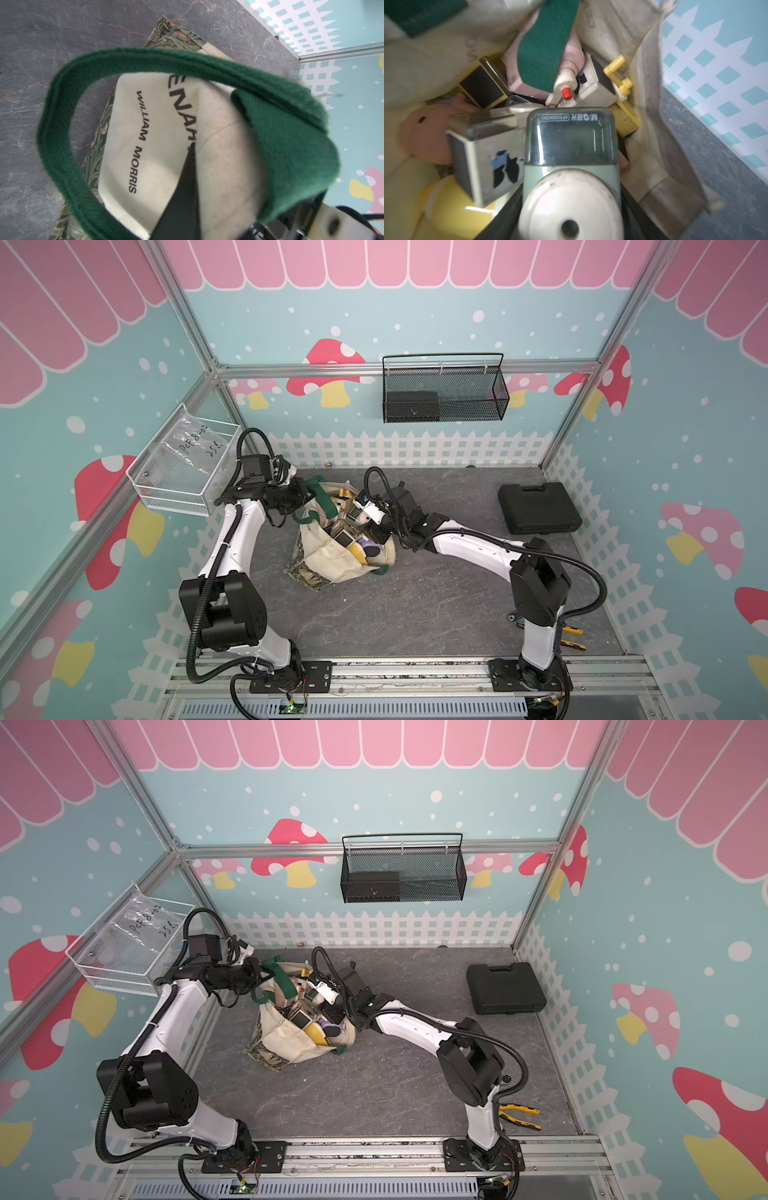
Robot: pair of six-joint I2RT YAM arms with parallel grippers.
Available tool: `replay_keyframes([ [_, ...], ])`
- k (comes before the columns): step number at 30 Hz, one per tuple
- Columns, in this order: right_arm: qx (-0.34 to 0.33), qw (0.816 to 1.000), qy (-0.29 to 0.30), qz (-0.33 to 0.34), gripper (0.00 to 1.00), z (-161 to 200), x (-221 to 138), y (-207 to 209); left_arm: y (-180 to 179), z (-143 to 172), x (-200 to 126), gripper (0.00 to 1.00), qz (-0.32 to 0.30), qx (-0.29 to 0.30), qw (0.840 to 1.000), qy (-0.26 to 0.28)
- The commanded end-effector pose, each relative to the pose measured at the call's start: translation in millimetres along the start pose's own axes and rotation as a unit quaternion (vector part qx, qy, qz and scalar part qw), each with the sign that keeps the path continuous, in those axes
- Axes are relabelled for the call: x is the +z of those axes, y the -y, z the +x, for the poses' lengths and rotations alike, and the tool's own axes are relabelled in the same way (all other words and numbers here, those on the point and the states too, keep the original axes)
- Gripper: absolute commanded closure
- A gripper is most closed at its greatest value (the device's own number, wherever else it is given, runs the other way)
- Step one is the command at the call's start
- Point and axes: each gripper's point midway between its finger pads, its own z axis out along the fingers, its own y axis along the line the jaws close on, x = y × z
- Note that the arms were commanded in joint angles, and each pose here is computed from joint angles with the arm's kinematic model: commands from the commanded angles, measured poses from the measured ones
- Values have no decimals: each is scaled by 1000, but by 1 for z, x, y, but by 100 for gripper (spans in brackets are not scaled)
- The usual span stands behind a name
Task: Take out the pencil sharpeners from the tote bags
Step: Pick up the pencil sharpener from the canvas bag, then place the pencil sharpener at the center of the board.
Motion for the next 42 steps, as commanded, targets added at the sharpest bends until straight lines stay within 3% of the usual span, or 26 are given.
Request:
replay_keyframes([
  [1,-23,996,90,-6,72,-55,-42,-5,3,9,-3,100,13,-8,1000,-12],
  [8,9,991,131,9,72,-59,-89,14,2,10,-2,100,13,-11,1000,-14],
  [18,177,972,145,44,73,6,-112,94,5,10,-4,100,19,-10,1000,-13],
  [22,220,964,143,52,73,19,-102,125,5,10,-3,100,19,-9,1000,-13],
  [27,316,934,166,28,72,32,-80,165,5,11,-5,100,16,-7,1000,-10],
  [32,394,902,172,-30,72,35,-48,185,5,11,-4,100,18,-9,1000,-12],
  [33,413,896,159,-34,72,49,-31,189,5,11,-4,100,18,-8,1000,-12],
  [42,479,866,121,-73,69,74,30,203,4,11,-4,100,16,-9,1000,-12],
])
